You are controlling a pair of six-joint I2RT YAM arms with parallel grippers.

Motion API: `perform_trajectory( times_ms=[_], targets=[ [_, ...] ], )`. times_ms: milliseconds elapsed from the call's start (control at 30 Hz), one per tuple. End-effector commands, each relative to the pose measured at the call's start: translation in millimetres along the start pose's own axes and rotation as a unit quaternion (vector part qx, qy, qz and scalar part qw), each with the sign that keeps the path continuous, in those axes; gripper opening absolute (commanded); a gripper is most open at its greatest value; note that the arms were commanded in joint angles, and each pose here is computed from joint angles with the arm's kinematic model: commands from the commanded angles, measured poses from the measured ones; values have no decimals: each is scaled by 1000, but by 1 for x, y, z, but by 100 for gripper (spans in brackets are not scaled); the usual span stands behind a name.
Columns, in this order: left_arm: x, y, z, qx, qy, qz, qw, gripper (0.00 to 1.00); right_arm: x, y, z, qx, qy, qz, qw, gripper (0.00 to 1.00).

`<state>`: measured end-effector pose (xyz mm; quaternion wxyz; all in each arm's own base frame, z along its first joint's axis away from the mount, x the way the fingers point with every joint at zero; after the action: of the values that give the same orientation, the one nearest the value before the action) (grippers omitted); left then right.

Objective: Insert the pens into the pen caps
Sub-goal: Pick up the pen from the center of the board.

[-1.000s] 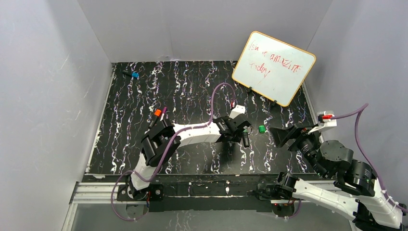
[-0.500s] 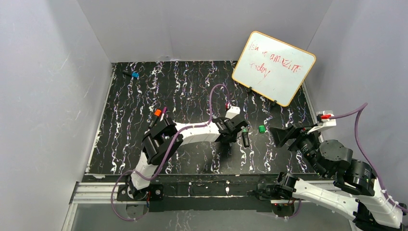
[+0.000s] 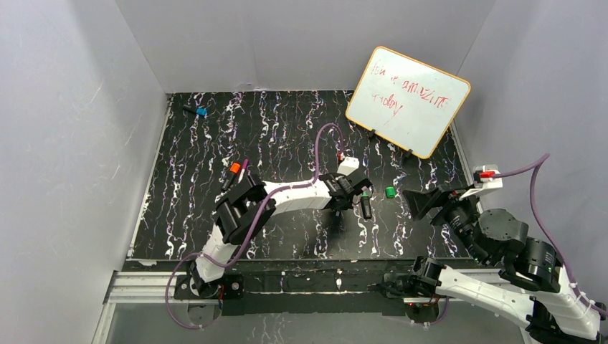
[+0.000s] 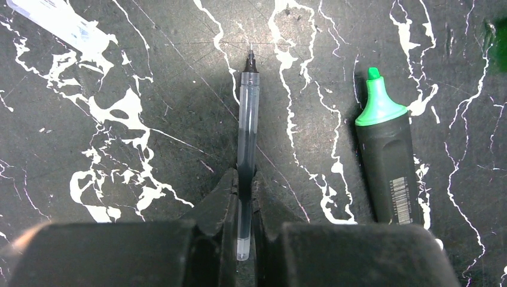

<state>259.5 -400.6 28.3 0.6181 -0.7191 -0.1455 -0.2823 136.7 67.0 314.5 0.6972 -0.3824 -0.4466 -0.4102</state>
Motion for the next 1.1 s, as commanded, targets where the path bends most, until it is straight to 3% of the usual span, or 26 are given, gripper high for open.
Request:
perform_trajectory(
  times_ms=[0, 167, 300, 400, 500, 700, 900, 1067],
  targets=[
    [-63, 20, 56, 94, 59, 83, 990, 0, -3, -1, 6, 20, 5, 6, 1000, 89],
    [-60, 0, 77, 86, 59, 66, 992, 0, -39, 14, 27, 53, 20, 48, 997, 89],
    [-57, -20, 98, 60, 40, 50, 996, 0, -24, 14, 35, 86, 42, -4, 995, 91],
    [-50, -40, 105, 22, 30, 25, 999, 0, -23, 16, 44, 102, 56, -12, 993, 91],
    [-32, -66, 97, -44, 26, -19, 999, 0, -39, 31, 68, 118, 57, 26, 991, 91],
    [9, -128, 72, -195, 31, -128, 972, 0, -44, 47, 136, 239, 62, 24, 969, 91],
    [30, -162, 83, -233, 20, -184, 955, 0, -47, 51, 173, 306, 43, 35, 951, 91],
    [42, -184, 93, -262, -18, -234, 936, 0, -52, 54, 178, 314, 46, 38, 948, 91]
  ],
)
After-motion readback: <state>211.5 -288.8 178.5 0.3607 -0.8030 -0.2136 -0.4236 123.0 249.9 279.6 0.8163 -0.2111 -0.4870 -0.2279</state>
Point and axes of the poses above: each gripper's point midway between its finger pads, its own y axis out along the fingers, its own z axis along the line the jaws close on, x = y × z, the point moved 1 cm from there along -y, back along the fingers, and after that the axes turned 3 degrees about -y, right-handed, at the moved point
